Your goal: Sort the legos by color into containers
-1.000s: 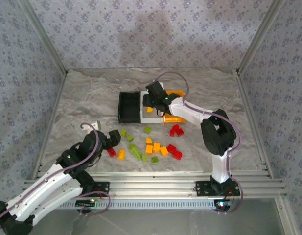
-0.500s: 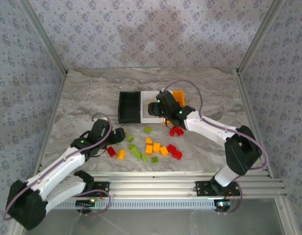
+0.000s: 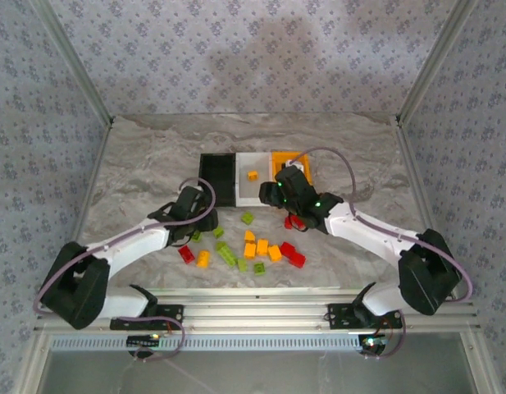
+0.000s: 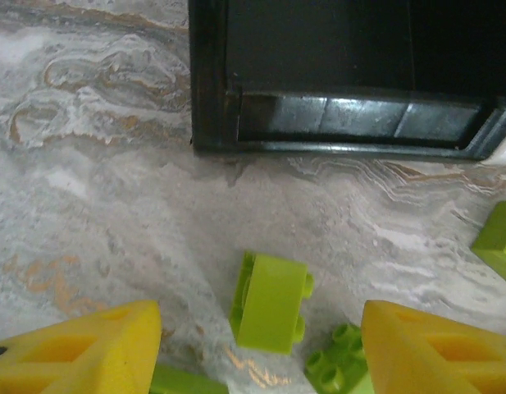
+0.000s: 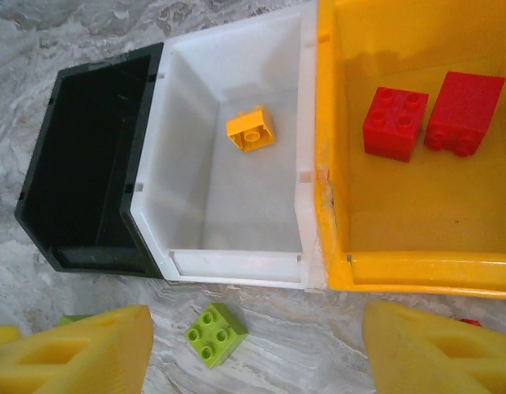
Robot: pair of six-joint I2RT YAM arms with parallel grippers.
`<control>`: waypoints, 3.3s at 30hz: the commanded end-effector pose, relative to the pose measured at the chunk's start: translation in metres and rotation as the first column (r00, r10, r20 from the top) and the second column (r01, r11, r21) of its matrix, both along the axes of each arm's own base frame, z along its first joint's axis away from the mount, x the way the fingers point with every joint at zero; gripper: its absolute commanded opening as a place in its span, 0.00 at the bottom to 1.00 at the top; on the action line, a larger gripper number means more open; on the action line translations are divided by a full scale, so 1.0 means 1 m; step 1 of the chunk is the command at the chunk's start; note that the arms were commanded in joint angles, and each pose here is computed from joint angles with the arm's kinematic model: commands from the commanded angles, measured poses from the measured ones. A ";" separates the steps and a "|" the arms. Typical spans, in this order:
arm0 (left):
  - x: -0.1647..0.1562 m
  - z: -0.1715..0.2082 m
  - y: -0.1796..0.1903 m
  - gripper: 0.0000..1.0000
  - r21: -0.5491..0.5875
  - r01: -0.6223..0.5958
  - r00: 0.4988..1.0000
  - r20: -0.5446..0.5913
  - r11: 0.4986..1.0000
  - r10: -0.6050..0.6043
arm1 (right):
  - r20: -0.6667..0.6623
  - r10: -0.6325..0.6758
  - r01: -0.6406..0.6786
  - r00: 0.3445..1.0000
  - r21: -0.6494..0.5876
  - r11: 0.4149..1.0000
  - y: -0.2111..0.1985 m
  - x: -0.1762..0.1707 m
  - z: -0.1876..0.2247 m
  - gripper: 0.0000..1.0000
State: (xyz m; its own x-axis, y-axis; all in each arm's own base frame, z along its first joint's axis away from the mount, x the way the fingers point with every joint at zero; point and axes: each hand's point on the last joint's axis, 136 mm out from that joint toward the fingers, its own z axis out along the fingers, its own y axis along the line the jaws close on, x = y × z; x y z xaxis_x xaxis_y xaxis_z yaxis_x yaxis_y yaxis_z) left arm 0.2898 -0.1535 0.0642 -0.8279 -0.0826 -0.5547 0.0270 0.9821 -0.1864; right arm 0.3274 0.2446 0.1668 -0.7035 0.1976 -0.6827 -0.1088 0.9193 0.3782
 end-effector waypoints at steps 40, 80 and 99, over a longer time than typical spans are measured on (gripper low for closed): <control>0.114 0.096 -0.029 0.18 0.042 -0.093 0.978 0.193 0.995 0.083 | -0.012 -0.123 0.123 0.992 0.036 0.992 -0.056 -0.043 -0.009 0.70; -0.084 0.125 0.028 1.00 -0.345 -0.024 0.954 0.271 0.938 0.124 | -0.285 0.253 -0.330 0.925 -0.270 0.905 0.077 -0.089 -0.116 0.69; -0.084 0.109 0.036 1.00 -0.313 -0.073 0.955 0.253 0.947 0.157 | -0.285 0.262 -0.339 0.922 -0.267 0.902 0.083 -0.078 -0.133 0.40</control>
State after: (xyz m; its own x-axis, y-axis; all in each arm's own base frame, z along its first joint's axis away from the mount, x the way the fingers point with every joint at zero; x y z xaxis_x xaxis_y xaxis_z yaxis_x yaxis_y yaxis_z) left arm 0.2059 -0.1218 0.1759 -0.6297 -0.3631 -0.6868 0.0274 0.8731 -0.4867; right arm 0.2467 0.3251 0.0312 -0.8498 -0.2386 -0.4700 -0.3349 0.9330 0.1319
